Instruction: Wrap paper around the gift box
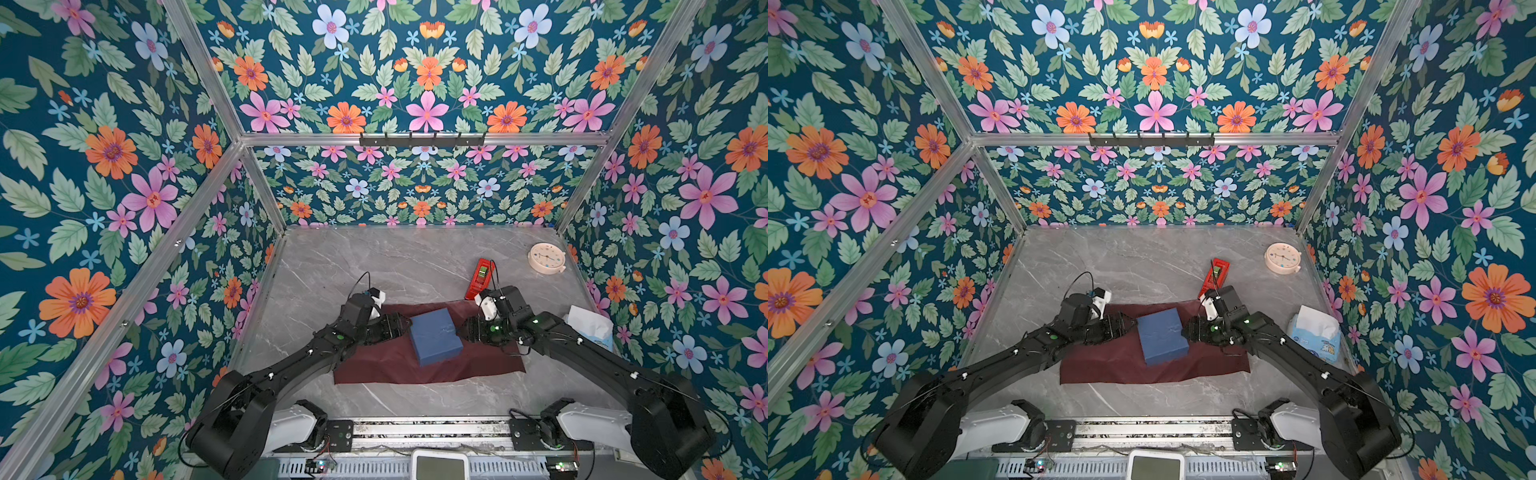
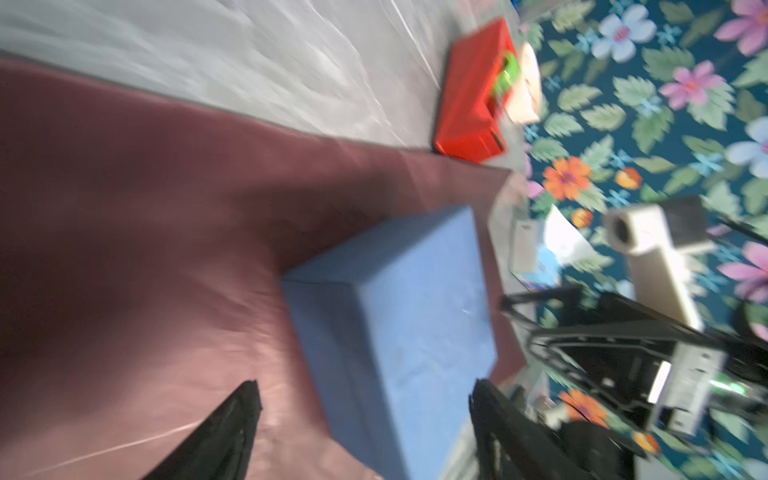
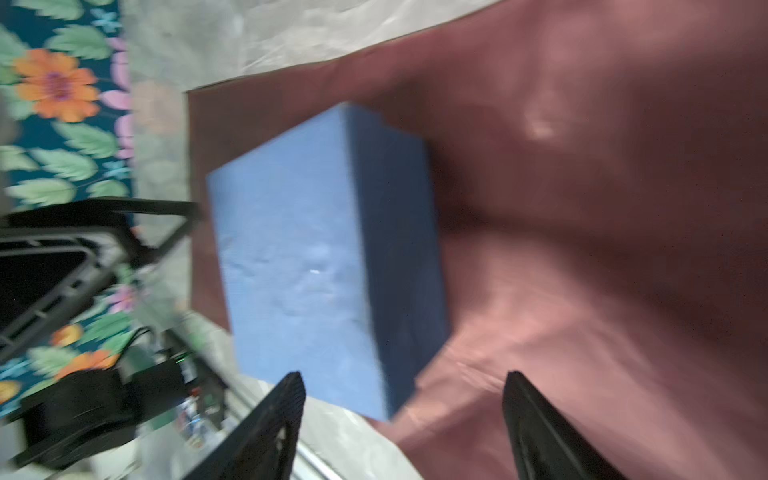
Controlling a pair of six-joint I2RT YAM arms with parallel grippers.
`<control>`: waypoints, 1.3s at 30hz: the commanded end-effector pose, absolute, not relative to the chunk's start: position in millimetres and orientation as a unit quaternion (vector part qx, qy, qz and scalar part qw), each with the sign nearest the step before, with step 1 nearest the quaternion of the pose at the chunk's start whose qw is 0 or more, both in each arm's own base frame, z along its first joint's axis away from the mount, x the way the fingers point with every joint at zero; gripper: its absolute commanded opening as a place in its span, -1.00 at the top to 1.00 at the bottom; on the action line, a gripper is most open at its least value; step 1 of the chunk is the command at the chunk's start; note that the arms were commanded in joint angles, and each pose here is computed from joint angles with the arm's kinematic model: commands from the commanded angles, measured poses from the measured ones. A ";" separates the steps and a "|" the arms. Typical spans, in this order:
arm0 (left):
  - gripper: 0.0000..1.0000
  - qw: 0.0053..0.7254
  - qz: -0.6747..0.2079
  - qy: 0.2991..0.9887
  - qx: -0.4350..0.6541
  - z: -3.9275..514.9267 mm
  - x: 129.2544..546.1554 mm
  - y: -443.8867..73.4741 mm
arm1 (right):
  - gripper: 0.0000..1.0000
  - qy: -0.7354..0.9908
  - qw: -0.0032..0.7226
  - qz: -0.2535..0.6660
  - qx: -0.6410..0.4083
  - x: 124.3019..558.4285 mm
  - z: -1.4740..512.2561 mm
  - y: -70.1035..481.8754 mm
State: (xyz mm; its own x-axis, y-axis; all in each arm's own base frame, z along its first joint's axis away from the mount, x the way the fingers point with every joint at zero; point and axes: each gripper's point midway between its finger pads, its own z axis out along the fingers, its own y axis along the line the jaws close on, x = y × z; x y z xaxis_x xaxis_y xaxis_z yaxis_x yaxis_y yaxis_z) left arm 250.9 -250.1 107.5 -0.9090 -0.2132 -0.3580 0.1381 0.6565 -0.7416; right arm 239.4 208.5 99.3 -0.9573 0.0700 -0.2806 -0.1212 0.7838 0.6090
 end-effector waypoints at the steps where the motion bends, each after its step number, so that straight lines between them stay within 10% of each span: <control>1: -0.64 0.199 -0.456 0.867 -0.024 115.5 251.7 -271.7 | -0.53 0.905 0.127 0.405 -0.016 241.2 108.6 236.6; 39: -0.60 0.178 -0.408 0.895 -0.016 91.3 255.3 -267.1 | -0.43 0.883 0.088 0.460 -0.023 230.2 103.7 274.7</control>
